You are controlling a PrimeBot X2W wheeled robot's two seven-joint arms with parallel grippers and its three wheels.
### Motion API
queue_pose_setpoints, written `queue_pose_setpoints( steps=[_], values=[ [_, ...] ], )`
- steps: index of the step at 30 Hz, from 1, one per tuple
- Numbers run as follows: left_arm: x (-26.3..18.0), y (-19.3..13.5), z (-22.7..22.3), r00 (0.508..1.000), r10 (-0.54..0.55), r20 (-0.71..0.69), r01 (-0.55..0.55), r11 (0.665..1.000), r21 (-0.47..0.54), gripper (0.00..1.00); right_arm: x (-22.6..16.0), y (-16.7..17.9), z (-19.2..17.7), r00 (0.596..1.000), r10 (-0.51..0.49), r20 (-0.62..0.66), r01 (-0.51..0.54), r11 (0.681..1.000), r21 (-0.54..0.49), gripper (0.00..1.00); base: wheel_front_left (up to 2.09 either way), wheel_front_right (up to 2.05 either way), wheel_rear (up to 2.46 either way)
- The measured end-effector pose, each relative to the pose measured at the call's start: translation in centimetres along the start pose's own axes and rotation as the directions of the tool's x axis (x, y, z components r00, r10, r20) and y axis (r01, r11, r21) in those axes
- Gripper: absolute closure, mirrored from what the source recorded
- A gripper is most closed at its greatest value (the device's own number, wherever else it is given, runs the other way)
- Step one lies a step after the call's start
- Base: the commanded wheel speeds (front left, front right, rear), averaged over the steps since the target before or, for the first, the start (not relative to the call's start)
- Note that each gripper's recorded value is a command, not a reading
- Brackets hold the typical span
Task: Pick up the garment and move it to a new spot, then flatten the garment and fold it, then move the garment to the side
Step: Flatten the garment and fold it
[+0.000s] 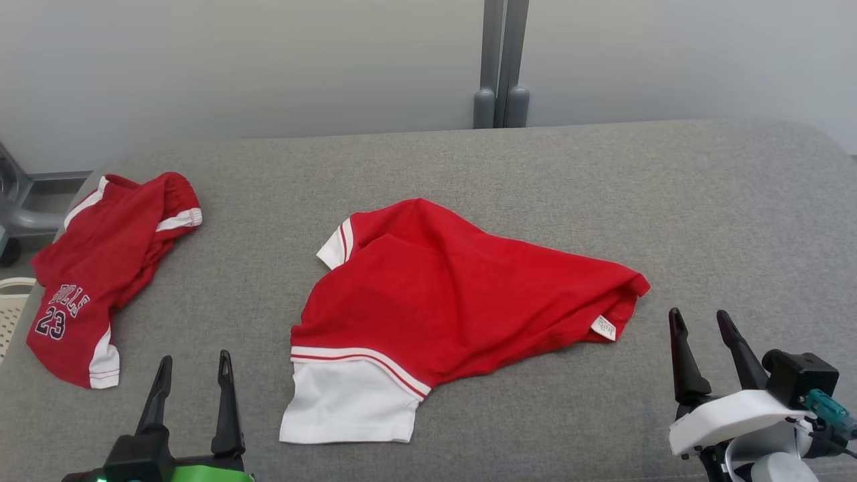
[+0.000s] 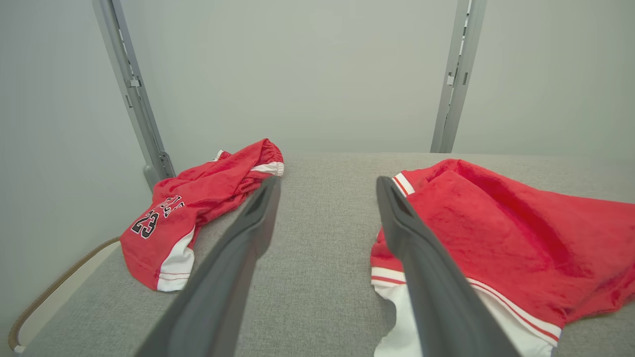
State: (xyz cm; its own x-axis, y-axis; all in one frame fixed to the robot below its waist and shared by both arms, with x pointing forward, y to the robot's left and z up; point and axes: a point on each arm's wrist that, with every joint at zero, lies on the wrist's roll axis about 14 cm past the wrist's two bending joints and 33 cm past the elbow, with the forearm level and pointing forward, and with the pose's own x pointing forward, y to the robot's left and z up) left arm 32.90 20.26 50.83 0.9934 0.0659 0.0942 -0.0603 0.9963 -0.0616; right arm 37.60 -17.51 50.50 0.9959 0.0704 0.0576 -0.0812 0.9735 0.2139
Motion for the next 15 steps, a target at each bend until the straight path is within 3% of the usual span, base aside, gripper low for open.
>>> queue_pose_setpoints(
  steps=[15],
  values=[
    [0.3, -0.1, 0.8, 0.999, -0.027, 0.025, 0.026, 0.999, 0.023, 0.00, 0.0, 2.6, -0.3, 0.998, 0.066, -0.010, -0.066, 0.998, 0.004, 0.00, 0.00, 0.00, 0.00]
  ],
)
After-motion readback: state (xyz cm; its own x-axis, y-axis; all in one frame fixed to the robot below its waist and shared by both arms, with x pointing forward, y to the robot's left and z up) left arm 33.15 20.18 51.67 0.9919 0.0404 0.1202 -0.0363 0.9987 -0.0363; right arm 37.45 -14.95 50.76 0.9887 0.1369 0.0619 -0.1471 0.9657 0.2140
